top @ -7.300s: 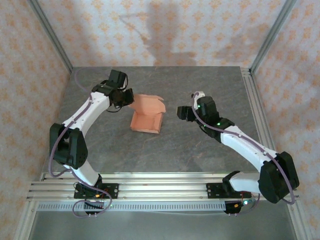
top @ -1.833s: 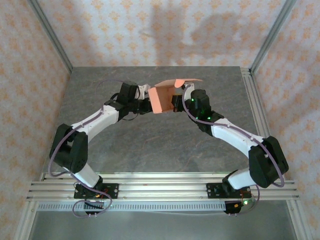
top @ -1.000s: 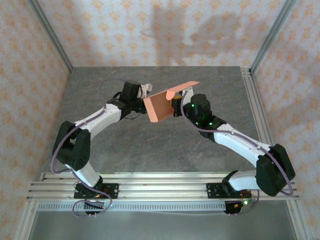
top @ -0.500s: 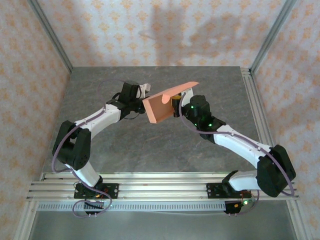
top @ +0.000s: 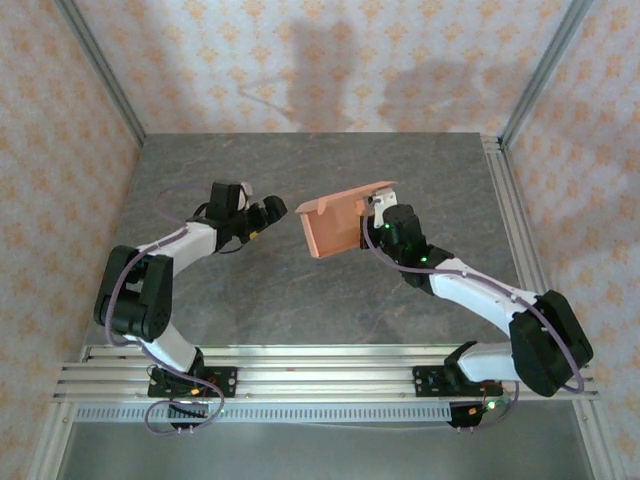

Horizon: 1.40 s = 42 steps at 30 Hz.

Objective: Fold the paper box

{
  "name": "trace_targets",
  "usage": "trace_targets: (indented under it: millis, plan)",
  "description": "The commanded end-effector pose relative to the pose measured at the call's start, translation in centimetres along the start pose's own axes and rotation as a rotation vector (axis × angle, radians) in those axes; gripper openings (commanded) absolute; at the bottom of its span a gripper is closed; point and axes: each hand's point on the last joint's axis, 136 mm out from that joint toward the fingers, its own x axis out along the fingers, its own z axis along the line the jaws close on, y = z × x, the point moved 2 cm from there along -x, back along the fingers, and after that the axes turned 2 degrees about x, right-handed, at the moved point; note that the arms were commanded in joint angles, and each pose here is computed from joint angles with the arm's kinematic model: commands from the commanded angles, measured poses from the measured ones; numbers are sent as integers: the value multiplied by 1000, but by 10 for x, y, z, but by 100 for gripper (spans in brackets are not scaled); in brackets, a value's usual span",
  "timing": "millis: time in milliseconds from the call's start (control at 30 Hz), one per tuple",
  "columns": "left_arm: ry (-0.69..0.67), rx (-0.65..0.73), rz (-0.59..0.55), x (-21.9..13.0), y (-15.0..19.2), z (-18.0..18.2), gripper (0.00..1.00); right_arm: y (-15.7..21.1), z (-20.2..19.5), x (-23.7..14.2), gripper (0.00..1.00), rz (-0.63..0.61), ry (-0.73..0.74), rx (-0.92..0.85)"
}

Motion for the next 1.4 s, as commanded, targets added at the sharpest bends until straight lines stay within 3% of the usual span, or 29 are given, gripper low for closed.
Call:
trace_targets:
  millis: [0, 200, 433, 800, 1100, 1367]
  plan:
    - [-24, 49, -120, -26, -18, -11, 100, 26, -18, 9, 0, 88, 144, 4]
    - [-79, 97, -177, -47, -20, -8, 100, 56, -33, 19, 0, 238, 355, -9]
    - [-134, 140, -193, -63, -21, -7, 100, 91, -37, 29, 0, 420, 462, 110]
    - [-220, 142, -240, -79, -27, 1, 100, 103, -32, 44, 5, 451, 464, 149]
    - [-273, 239, -294, -95, -39, -5, 100, 69, -23, 29, 49, 402, 349, 140]
    - [-158, 387, -299, -82, -48, -43, 100, 17, -31, 6, 59, 269, 126, 148]
